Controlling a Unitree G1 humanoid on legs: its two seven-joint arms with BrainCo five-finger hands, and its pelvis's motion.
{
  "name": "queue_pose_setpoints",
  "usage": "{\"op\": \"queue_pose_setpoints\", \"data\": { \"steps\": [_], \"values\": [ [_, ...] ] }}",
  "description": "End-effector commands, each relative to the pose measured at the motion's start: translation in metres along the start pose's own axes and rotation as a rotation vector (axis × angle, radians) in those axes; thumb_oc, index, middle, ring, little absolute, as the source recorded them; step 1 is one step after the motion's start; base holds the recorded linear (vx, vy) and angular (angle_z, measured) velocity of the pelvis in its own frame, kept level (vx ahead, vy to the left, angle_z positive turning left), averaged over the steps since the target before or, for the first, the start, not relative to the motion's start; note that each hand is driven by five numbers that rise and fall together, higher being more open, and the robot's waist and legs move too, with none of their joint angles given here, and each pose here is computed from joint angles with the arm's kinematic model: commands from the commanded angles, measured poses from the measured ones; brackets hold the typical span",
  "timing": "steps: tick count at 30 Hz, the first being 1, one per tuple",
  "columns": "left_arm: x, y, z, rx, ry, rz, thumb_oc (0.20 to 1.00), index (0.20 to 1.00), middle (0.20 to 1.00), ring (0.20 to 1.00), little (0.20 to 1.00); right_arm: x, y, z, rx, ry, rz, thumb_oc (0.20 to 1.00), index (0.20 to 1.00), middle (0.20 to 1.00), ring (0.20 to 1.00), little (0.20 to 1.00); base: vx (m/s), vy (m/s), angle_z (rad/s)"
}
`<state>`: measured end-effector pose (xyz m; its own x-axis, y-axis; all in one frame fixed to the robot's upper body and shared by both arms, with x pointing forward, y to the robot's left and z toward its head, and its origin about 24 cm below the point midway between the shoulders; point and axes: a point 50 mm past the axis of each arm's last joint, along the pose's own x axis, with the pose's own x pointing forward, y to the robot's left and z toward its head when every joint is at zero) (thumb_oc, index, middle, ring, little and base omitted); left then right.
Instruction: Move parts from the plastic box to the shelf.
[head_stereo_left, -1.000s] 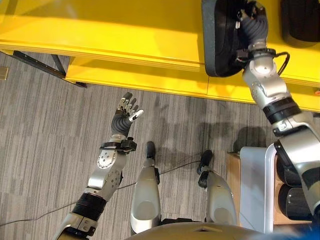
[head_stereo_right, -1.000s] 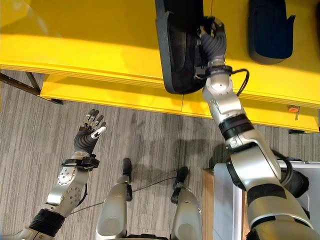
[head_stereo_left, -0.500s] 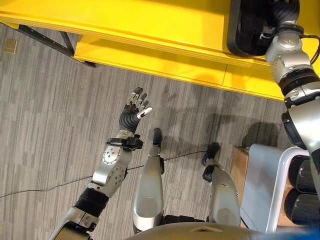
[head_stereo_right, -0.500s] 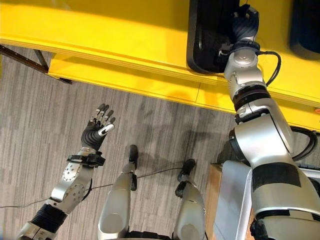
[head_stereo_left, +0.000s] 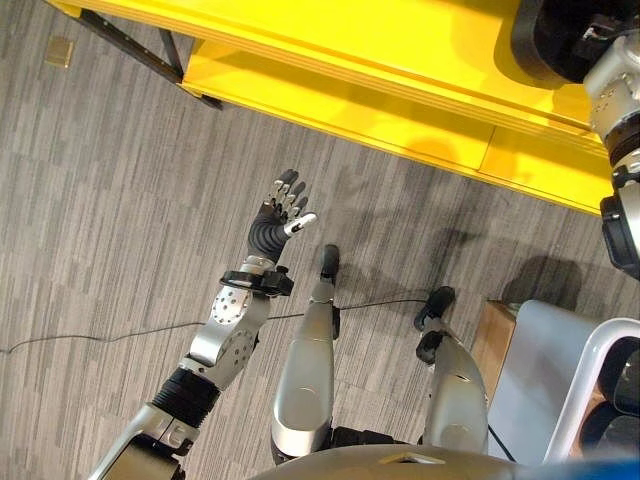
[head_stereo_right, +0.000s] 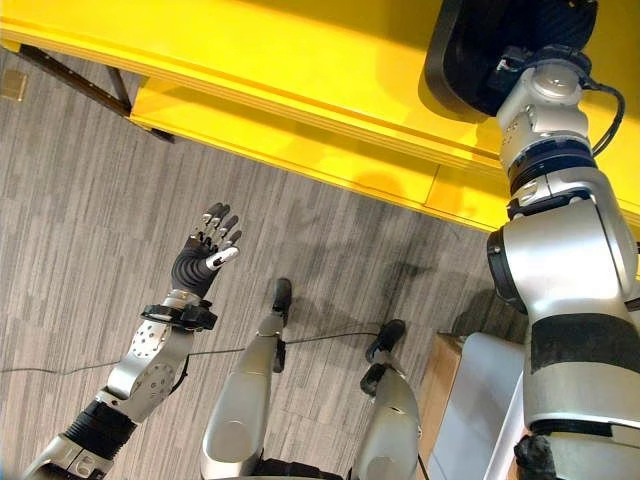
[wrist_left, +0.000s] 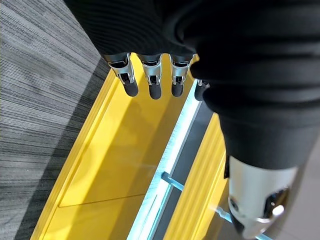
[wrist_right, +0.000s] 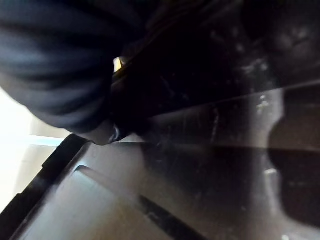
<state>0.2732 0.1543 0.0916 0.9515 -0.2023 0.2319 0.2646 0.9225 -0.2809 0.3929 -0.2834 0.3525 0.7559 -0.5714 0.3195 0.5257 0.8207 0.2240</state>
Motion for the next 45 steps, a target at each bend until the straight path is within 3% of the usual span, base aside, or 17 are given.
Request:
{"op": "queue_pose_setpoints", "data": {
  "steps": [1, 11, 12, 13, 27, 35, 45],
  "values": [
    [-0.004, -0.016, 0.018, -0.021, -0.090, -0.107, 1.000, 1.000, 1.000, 1.000, 1.000, 0.003, -0.004, 0.056, 0.040, -0.180, 0.002, 0.200, 0.200, 0.200, 0.200, 0.200, 0.03, -0.007, 0.12],
    [-0.001, -0.021, 0.019, -0.026, -0.093, -0.124, 1.000, 1.000, 1.000, 1.000, 1.000, 0.007, -0.020, 0.072, 0.065, -0.197, -0.055, 0.200, 0.200, 0.200, 0.200, 0.200, 0.02, 0.005, 0.10],
    [-0.001, -0.021, 0.019, -0.026, -0.092, -0.126, 1.000, 1.000, 1.000, 1.000, 1.000, 0.007, -0.022, 0.075, 0.071, -0.203, -0.062, 0.366, 0.366, 0.366, 0.366, 0.366, 0.02, 0.011, 0.07],
    [0.000, -0.021, 0.019, -0.026, -0.093, -0.126, 1.000, 1.000, 1.000, 1.000, 1.000, 0.007, -0.025, 0.077, 0.094, -0.203, -0.075, 1.000, 1.000, 1.000, 1.000, 1.000, 0.02, 0.010, 0.04],
    [0.002, -0.015, 0.018, -0.007, -0.067, -0.130, 1.000, 1.000, 1.000, 1.000, 1.000, 0.007, -0.022, 0.072, 0.185, -0.170, -0.087, 1.000, 1.000, 1.000, 1.000, 1.000, 0.00, 0.010, 0.02],
    [0.002, -0.012, 0.016, 0.012, -0.040, -0.139, 1.000, 1.000, 1.000, 1.000, 1.000, 0.006, -0.020, 0.063, 0.110, -0.178, -0.085, 1.000, 1.000, 1.000, 1.000, 1.000, 0.00, 0.002, 0.02],
    [0.000, 0.002, 0.020, 0.030, -0.052, -0.072, 1.000, 1.000, 1.000, 1.000, 1.000, -0.021, 0.048, 0.012, 0.096, -0.168, 0.150, 1.000, 1.000, 1.000, 1.000, 1.000, -0.03, 0.033, -0.14]
  ]
}}
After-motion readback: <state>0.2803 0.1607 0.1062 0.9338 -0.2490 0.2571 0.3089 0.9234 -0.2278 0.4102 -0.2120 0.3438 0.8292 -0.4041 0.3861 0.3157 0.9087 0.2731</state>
